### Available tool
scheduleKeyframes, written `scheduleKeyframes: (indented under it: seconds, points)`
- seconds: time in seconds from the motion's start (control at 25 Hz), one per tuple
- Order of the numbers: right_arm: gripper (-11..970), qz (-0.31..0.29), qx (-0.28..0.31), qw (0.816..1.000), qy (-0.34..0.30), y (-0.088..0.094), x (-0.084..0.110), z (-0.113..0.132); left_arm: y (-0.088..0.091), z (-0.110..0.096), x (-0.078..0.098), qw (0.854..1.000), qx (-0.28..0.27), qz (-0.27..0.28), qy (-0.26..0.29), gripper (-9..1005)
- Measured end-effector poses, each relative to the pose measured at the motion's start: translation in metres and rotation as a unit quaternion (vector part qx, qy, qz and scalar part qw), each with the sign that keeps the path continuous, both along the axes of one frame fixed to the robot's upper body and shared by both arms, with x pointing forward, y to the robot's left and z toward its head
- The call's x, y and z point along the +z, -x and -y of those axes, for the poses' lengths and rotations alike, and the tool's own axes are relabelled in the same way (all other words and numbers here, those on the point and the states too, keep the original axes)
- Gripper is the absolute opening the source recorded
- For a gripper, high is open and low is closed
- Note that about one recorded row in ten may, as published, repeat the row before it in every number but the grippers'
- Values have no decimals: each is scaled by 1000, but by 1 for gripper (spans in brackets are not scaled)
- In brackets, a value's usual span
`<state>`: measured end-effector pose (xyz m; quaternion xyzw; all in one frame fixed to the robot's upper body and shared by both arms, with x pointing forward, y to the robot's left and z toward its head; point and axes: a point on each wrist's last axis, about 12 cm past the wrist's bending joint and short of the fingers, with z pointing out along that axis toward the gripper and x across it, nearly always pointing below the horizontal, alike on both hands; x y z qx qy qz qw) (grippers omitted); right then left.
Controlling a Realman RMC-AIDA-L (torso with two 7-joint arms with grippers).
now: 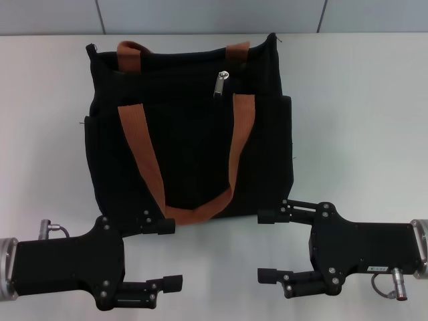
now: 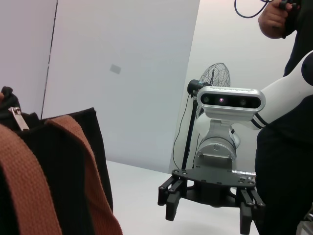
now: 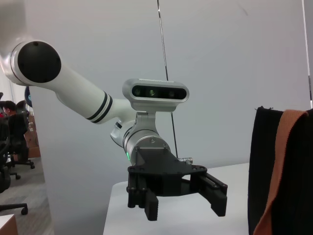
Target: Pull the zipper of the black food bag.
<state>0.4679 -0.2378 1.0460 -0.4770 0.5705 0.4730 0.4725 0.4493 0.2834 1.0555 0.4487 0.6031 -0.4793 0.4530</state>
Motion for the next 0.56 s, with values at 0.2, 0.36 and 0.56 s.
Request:
scheduleKeyframes:
  seconds: [0.2, 0.36, 0.56]
  points:
    - [815, 0, 0, 1000, 0, 0, 0, 0, 0, 0, 0, 1000, 0, 0, 0, 810]
    - [815, 0, 0, 1000, 0, 0, 0, 0, 0, 0, 0, 1000, -1, 0, 0, 810]
    - [815, -1, 0, 1000, 0, 0, 0, 0, 0, 0, 0, 1000, 0, 0, 0, 810]
